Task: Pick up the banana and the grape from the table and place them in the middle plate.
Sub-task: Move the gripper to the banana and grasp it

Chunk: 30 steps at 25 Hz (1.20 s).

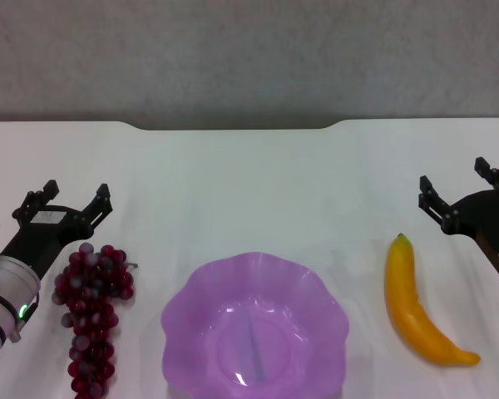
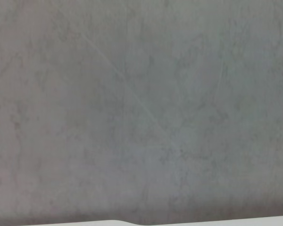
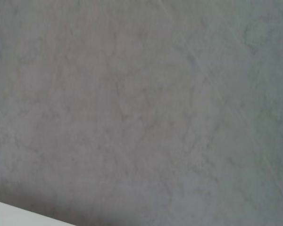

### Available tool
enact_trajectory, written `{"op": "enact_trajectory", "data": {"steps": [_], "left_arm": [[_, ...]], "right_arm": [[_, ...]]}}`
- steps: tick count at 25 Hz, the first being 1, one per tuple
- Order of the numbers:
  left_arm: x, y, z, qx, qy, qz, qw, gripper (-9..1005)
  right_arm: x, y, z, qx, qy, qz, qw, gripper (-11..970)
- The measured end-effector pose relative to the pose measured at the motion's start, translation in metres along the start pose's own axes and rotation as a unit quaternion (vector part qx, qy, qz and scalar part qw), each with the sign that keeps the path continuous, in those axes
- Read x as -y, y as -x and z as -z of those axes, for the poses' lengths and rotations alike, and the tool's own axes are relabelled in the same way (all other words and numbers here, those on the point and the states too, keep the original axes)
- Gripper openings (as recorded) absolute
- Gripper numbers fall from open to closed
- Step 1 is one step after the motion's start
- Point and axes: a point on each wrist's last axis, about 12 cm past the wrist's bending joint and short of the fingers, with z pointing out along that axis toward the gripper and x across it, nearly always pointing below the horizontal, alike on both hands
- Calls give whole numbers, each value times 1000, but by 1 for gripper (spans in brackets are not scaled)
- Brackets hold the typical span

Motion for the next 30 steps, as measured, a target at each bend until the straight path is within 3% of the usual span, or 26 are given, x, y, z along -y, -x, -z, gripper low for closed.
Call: {"op": "enact_trajectory", "data": {"steps": [23,27,30], "left_arm": [[0,-3,3,-3,2,3,1000,877],[-2,-4,5,-5,5,3,1000,877],[-5,-8,8,-13,11,0,1000,877]], "right_arm": [[-5,3,-1,3,6,-8,1000,891],[-9,5,-6,-12,13,-23,1000,890],[-1,10,-9,-50,18,-53,997,886]]}}
